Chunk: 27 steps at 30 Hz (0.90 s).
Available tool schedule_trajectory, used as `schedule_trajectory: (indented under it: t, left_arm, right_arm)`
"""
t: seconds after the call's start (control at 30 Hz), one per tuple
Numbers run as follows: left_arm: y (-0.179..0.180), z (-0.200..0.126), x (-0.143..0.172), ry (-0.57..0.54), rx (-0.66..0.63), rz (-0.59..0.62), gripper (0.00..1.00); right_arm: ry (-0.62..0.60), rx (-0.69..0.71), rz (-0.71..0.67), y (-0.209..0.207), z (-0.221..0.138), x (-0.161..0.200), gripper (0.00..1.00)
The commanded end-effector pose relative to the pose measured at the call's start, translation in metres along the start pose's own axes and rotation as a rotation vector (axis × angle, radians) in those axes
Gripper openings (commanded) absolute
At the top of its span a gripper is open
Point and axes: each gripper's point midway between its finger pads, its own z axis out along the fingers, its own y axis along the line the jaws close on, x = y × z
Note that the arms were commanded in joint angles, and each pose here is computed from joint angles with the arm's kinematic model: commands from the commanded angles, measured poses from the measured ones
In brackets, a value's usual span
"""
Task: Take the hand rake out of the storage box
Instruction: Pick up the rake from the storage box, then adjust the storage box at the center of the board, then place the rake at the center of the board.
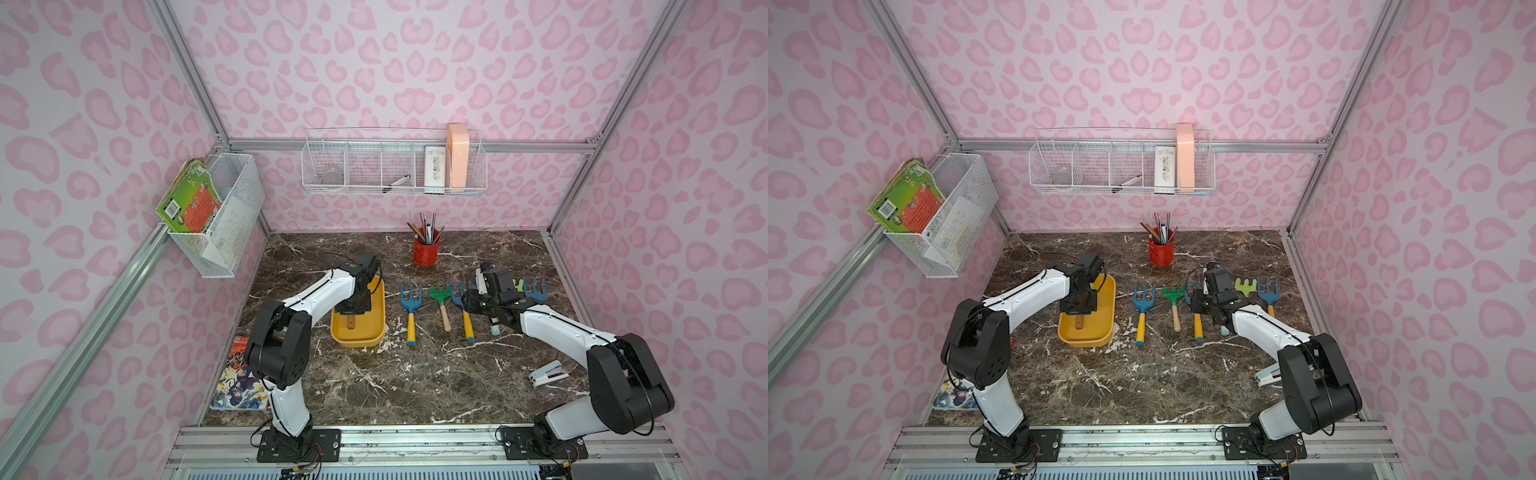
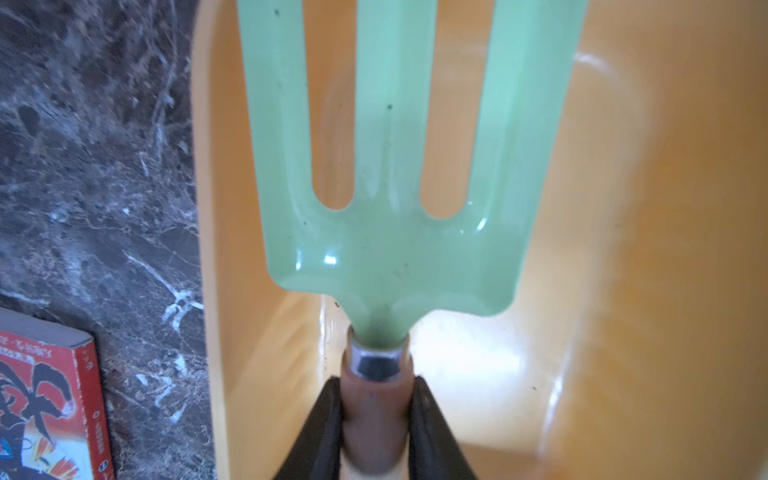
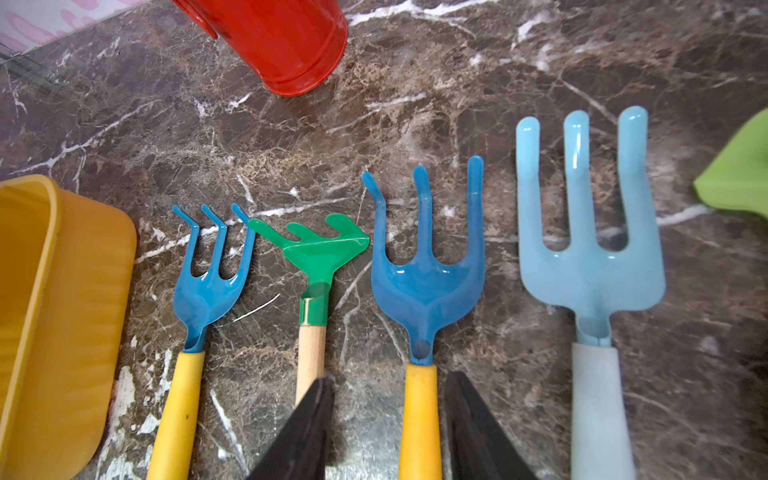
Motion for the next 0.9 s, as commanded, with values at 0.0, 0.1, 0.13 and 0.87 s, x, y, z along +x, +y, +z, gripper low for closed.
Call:
schedule_trajectory:
  t: [0.0,0.1,0.13,0.87]
  left_arm:
    - [-0.017,-0.026,-0.003,-0.02,0.066,0.035,0.22]
    - [-0.049,-0.052,-0.003,-0.056,0.148,0.071,0.22]
    - [-0.062,-0.059,-0.001,-0.065,0.172,0.087,0.22]
    - [-0.113,0.002,0.022,0.069,0.183,0.138,0.2]
  right_arm:
    - [-0.016,0.008,0.006,-0.002,-0.003,-0.004,0.46]
    - [-0.02,0.01,0.011,-0.005,-0.004,-0.005,0.46]
    - [-0.024,0.012,0.016,-0.007,-0.006,-0.005,0.46]
    - [-0.035,0.015,0.044,-0.022,-0.015,0.002,0.46]
